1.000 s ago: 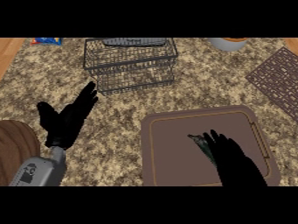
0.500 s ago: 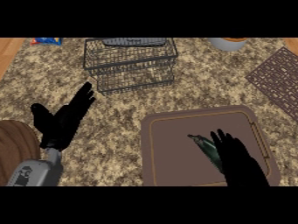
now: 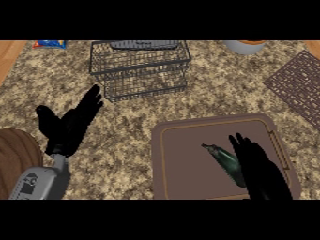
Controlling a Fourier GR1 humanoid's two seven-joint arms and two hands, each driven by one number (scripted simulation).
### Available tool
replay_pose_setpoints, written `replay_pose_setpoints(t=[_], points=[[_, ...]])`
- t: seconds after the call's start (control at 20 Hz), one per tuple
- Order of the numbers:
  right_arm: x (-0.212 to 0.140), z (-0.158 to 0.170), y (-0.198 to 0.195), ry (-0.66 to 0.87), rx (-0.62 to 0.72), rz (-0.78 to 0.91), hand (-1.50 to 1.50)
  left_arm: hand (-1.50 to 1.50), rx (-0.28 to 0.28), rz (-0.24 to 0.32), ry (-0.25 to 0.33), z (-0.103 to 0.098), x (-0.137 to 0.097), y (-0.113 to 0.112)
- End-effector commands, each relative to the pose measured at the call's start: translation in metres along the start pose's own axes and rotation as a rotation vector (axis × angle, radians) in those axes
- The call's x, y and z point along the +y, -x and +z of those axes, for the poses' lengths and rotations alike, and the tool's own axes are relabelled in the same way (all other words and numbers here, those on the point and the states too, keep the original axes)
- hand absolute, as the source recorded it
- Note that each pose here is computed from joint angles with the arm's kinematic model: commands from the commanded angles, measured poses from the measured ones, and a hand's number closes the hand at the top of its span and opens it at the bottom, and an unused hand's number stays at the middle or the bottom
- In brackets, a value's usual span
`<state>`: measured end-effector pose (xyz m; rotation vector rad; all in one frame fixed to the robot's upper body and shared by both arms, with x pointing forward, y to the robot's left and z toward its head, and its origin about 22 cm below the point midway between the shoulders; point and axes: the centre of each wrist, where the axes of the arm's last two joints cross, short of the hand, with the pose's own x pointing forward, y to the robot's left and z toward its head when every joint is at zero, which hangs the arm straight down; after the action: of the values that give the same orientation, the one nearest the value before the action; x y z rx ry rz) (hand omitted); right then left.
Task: Pick the eggplant from the tray and place it in the tiered basket
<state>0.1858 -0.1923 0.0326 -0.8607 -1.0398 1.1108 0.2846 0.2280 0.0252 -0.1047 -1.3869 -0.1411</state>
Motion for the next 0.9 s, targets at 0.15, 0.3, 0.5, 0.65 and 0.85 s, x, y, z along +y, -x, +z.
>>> replay_pose_setpoints(t=[0.15, 0.3, 0.5, 0.65, 0.85], points=[[0.014, -0.026, 0.022, -0.005, 0.017, -0.022, -1.50, 0.00, -0.008, 0.000, -0.002, -0.009, -0.014, 0.010], [0.022, -0.037, 0.015, -0.027, 0.025, -0.036, -1.50, 0.00, 0.007, -0.011, 0.011, 0.005, 0.011, -0.009], [0.034, -0.038, 0.018, -0.008, 0.034, -0.034, -1.50, 0.00, -0.011, -0.002, 0.016, 0.000, -0.010, -0.012], [0.038, -0.038, 0.036, -0.020, 0.026, -0.037, -1.50, 0.00, -0.016, -0.009, -0.014, -0.002, -0.008, -0.012], [0.050, -0.061, 0.031, -0.019, 0.020, -0.054, -1.50, 0.00, 0.002, -0.012, -0.018, 0.002, -0.013, 0.002]])
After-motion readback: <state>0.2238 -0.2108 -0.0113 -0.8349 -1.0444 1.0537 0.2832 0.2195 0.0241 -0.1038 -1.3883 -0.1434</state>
